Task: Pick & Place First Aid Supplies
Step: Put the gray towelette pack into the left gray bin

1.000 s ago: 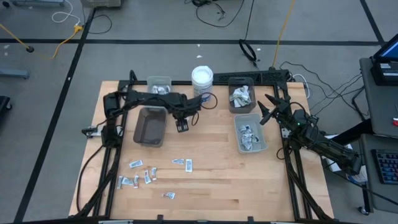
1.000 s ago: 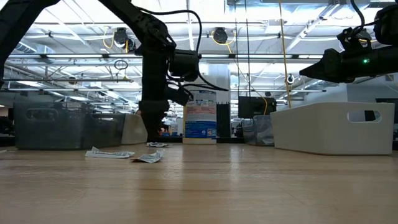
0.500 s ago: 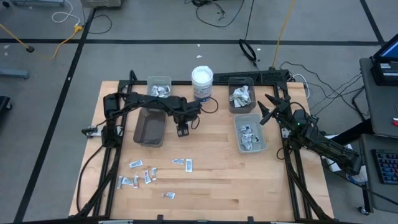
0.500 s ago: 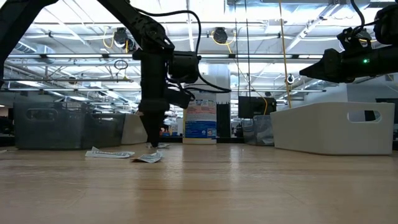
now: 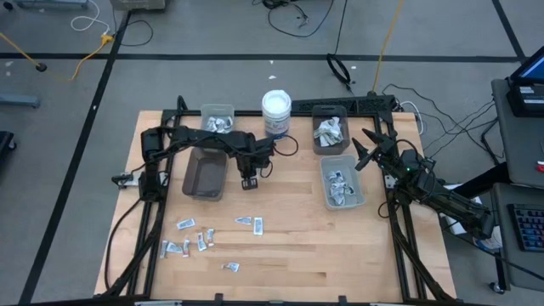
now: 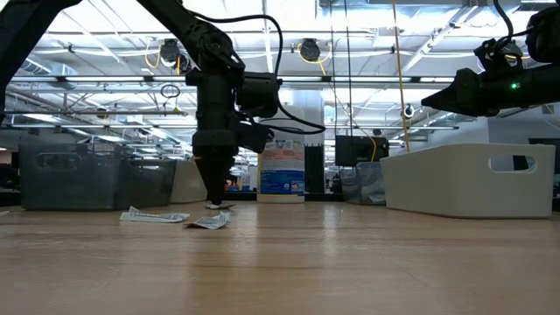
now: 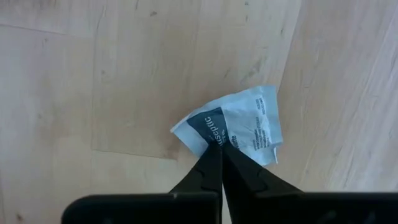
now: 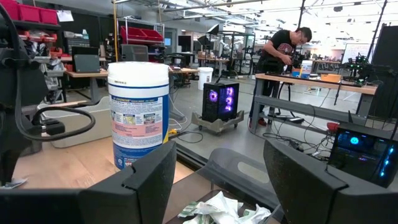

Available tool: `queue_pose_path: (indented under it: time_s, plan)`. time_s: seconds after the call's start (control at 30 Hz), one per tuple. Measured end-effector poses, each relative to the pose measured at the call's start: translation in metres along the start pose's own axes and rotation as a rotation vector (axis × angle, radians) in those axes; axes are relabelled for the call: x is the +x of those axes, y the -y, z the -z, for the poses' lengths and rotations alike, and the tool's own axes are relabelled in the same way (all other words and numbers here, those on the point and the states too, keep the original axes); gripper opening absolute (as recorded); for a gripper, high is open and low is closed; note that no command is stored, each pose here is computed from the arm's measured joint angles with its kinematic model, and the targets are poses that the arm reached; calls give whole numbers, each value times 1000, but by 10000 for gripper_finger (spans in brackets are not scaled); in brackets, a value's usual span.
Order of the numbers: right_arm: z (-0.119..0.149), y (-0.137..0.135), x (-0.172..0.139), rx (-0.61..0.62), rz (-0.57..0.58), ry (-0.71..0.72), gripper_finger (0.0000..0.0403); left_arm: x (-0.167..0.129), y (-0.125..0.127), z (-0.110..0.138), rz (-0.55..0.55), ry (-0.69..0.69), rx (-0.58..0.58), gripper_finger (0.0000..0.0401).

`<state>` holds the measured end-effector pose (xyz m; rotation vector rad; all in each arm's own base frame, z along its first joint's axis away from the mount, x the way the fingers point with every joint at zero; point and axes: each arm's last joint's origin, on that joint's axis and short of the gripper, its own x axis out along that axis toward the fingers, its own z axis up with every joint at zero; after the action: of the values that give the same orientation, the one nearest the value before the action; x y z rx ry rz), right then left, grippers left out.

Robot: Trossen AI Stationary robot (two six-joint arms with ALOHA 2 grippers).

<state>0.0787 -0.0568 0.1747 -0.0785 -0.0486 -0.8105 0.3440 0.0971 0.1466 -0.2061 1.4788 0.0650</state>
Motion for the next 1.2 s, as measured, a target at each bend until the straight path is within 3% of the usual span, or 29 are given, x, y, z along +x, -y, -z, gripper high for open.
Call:
queue_pose_path:
  time_s: [0.43, 0.93, 1.2]
  plan:
    - [0, 0, 0, 0, 0, 0, 238, -48, -4, 13, -39, 72, -35, 1]
    - [0, 0, 0, 0, 0, 0, 238, -107, -14, 45, -55, 134, -87, 0]
    - [0, 0, 0, 0, 0, 0, 238, -128, -54, 68, -125, 153, -291, 0]
